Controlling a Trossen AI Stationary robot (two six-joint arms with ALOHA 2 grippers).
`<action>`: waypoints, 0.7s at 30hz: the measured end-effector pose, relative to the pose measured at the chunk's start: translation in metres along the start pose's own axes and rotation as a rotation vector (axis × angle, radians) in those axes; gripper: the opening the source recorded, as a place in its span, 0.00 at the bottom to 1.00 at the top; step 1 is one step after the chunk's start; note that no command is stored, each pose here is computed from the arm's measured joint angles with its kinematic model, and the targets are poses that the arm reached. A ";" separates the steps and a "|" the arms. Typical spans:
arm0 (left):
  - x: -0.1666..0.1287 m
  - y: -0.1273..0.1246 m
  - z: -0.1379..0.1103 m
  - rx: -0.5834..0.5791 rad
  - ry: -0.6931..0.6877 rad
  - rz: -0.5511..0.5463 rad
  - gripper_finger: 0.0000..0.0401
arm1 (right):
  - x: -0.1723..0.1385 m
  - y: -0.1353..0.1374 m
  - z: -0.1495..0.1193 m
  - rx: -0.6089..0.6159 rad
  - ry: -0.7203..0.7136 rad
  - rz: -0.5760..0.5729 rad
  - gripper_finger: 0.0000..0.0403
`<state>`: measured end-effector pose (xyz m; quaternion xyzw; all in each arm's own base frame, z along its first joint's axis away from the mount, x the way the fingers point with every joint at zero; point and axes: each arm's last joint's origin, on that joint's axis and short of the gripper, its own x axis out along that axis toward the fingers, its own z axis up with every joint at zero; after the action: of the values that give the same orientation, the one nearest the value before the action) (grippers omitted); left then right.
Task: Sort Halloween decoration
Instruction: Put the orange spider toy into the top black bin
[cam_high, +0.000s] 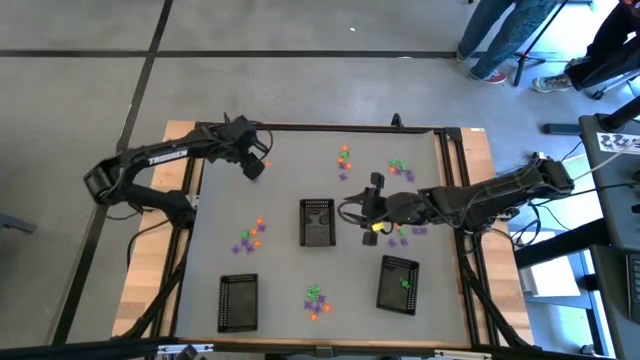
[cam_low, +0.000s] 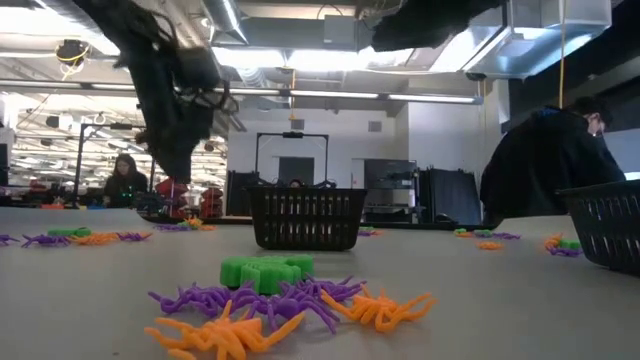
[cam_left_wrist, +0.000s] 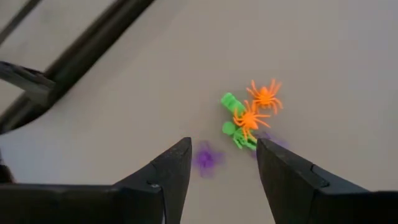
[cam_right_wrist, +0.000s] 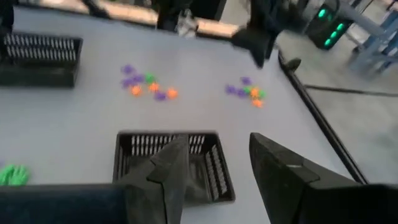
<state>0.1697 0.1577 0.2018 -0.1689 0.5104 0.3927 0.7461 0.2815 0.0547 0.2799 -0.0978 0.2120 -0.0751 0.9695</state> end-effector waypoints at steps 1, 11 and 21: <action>0.006 0.000 0.001 -0.003 0.013 0.002 0.43 | 0.002 -0.001 -0.003 0.001 -0.010 -0.004 0.41; 0.040 -0.008 0.007 0.002 0.065 -0.089 0.43 | 0.008 0.004 -0.032 0.002 -0.053 -0.013 0.41; 0.049 -0.008 0.007 -0.035 0.084 -0.083 0.43 | 0.008 0.005 -0.038 0.032 -0.054 -0.014 0.41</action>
<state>0.1890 0.1773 0.1599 -0.2193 0.5270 0.3630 0.7365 0.2736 0.0519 0.2420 -0.0857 0.1841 -0.0825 0.9757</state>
